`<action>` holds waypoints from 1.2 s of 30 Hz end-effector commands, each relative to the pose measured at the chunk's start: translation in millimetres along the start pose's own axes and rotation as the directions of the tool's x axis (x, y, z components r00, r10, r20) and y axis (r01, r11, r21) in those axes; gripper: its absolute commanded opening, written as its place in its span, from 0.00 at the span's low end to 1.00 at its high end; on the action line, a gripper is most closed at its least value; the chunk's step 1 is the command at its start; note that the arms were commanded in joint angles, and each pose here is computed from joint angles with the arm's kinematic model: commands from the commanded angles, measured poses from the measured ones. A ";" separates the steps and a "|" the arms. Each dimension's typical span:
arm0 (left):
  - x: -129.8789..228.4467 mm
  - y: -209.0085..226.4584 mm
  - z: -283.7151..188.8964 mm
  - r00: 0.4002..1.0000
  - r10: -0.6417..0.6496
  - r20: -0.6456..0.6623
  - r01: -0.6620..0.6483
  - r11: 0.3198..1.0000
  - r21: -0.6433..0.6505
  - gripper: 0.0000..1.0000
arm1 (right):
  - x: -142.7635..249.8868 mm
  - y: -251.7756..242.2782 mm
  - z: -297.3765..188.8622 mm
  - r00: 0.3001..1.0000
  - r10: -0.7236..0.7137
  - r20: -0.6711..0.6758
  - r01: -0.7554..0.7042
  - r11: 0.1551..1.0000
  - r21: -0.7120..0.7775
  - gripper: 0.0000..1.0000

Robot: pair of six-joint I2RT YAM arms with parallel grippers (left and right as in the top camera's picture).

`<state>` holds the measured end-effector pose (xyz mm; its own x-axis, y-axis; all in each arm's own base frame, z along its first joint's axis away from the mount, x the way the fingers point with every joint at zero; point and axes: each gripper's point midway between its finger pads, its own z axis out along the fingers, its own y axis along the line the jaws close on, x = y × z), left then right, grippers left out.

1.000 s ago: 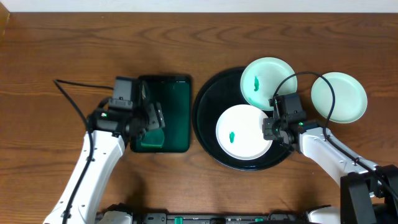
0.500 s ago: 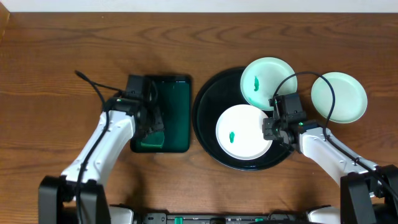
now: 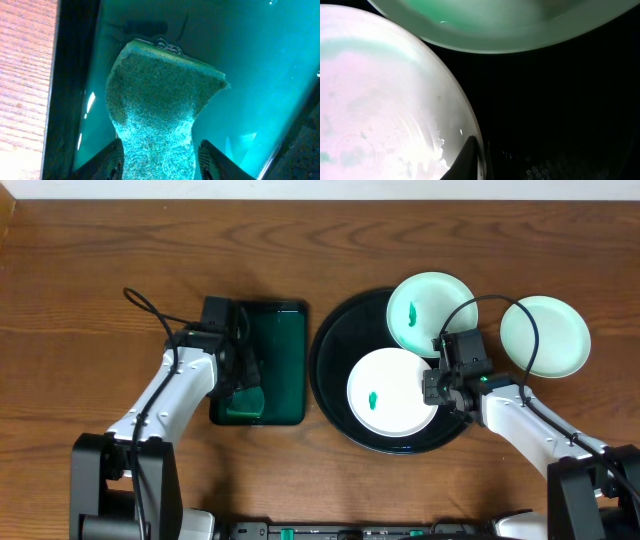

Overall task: Clean dirty plates on tray and stack at the side
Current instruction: 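Lower left gripper into the green tray and grasp the sponge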

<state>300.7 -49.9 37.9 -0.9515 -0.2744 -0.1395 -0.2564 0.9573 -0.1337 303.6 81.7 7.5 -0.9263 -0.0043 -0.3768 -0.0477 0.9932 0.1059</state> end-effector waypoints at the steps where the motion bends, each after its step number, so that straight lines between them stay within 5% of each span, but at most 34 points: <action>1: -2.5 1.1 -0.9 0.998 0.059 0.005 -0.059 0.998 -0.008 0.49 | 1.6 4.5 1.6 1.000 -0.008 -0.003 0.008 1.000 -0.013 0.04; 17: 5.7 6.6 27.7 0.995 0.062 -0.076 -0.064 0.997 -0.036 0.42 | 1.5 4.5 1.6 1.000 -0.008 -0.002 0.008 1.000 -0.013 0.04; 23: 8.4 7.7 32.7 0.994 0.060 -0.094 -0.064 0.997 -0.040 0.19 | 1.4 4.5 1.6 1.000 -0.008 -0.002 0.008 1.000 -0.013 0.04; 29: -4.8 -4.9 12.2 0.995 0.093 -0.029 -0.093 0.996 0.015 0.08 | 1.4 4.5 1.6 1.000 -0.008 -0.002 0.008 1.000 -0.013 0.34; 36: -30.1 -21.4 -64.9 0.965 0.142 0.218 -0.163 0.983 0.080 0.07 | 1.7 5.7 1.6 1.000 -0.008 -0.004 0.008 1.000 -0.020 0.36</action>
<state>307.9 -52.6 56.5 -0.9581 -0.1914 -0.2129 -0.1613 0.9753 -0.1509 304.6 83.6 8.1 -0.9245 -0.0066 -0.3812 -0.0538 0.9921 0.1135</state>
